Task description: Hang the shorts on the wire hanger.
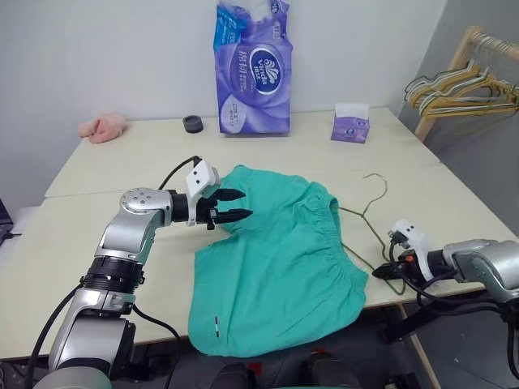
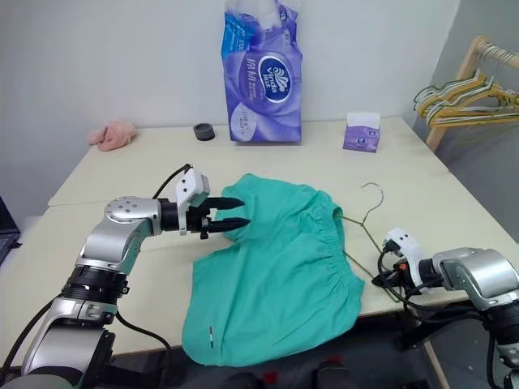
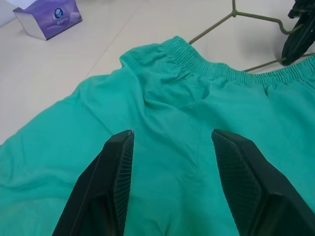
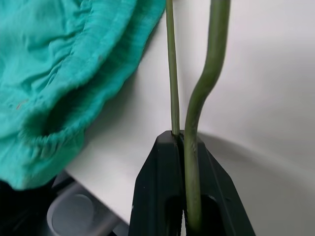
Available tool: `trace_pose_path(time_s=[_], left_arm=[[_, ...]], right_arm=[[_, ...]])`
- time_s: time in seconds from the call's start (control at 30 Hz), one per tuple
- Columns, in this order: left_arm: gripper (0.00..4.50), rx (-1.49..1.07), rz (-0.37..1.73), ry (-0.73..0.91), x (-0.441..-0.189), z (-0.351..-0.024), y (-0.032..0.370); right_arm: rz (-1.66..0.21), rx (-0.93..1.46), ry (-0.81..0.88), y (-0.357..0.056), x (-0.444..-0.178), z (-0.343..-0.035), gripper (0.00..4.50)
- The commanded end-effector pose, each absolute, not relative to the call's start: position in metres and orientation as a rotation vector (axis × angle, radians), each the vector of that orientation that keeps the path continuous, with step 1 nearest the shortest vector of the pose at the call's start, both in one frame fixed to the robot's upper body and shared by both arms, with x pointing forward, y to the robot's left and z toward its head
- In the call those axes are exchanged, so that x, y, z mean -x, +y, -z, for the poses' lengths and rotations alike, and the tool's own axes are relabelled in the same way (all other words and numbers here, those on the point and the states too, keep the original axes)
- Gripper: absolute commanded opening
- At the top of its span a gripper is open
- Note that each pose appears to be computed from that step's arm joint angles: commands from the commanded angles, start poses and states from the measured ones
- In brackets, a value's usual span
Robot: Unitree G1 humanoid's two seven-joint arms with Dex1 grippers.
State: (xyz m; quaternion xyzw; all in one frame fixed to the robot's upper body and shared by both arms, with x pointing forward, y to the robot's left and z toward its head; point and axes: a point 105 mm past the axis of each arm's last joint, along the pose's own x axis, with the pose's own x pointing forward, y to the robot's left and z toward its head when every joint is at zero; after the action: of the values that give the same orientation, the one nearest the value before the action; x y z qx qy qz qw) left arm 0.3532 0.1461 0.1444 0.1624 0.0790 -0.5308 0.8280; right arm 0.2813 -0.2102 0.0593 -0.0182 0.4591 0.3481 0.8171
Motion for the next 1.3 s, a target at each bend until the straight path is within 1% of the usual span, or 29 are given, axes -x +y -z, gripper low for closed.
trace_pose_path(time_s=[0.03,0.2,0.33,0.37,0.4,0.43,0.53,0.6,0.63,0.7,0.8,0.93,1.03,1.17,1.23,1.3], left_arm=[[2.65,-0.370,1.116,0.095,-0.355,-0.162,0.146],[2.65,-0.359,1.101,0.080,-0.358,-0.163,0.146],[2.65,-0.270,1.076,0.087,-0.363,-0.168,0.147],[3.01,-0.265,1.071,0.086,-0.364,-0.169,0.147],[3.17,-0.254,1.069,0.075,-0.365,-0.173,0.147],[3.48,-0.248,1.069,0.065,-0.365,-0.175,0.146],[4.42,-0.207,1.025,0.004,-0.375,-0.198,0.151],[4.46,-0.202,1.025,-0.001,-0.376,-0.203,0.152],[4.46,-0.218,1.030,-0.014,-0.378,-0.208,0.153],[4.46,-0.285,1.064,-0.031,-0.377,-0.218,0.154],[4.46,-0.380,1.130,-0.019,-0.373,-0.220,0.154],[4.46,-0.572,1.251,0.033,-0.365,-0.213,0.153],[4.46,-0.667,1.330,0.063,-0.361,-0.207,0.149],[4.46,-0.737,1.388,0.089,-0.360,-0.195,0.143],[4.46,-0.737,1.406,0.077,-0.361,-0.192,0.136],[4.46,-0.733,1.452,0.092,-0.356,-0.186,0.132]], right_arm=[[-0.706,0.035,0.842,-0.206,-0.307,-0.085,0.00],[-0.698,0.007,0.744,-0.202,-0.321,-0.107,0.00],[-0.733,0.019,0.657,-0.191,-0.324,-0.127,0.00],[-0.736,0.020,0.647,-0.189,-0.324,-0.129,0.00],[-0.742,0.054,0.631,-0.187,-0.323,-0.132,0.00],[-0.747,0.078,0.620,-0.185,-0.323,-0.133,0.00],[-0.813,0.199,0.570,-0.168,-0.313,-0.138,0.00],[-0.827,0.199,0.559,-0.163,-0.311,-0.139,0.00],[-0.847,0.241,0.548,-0.157,-0.308,-0.139,0.00],[-0.887,0.301,0.530,-0.147,-0.302,-0.138,0.00],[-0.928,0.390,0.521,-0.141,-0.296,-0.134,0.00],[-0.997,0.522,0.498,-0.131,-0.285,-0.130,0.00],[-1.031,0.593,0.479,-0.126,-0.280,-0.128,0.00],[-1.057,0.640,0.461,-0.123,-0.276,-0.128,0.00],[-1.071,0.661,0.452,-0.120,-0.274,-0.128,0.00],[-1.078,0.681,0.444,-0.119,-0.273,-0.129,0.00]])
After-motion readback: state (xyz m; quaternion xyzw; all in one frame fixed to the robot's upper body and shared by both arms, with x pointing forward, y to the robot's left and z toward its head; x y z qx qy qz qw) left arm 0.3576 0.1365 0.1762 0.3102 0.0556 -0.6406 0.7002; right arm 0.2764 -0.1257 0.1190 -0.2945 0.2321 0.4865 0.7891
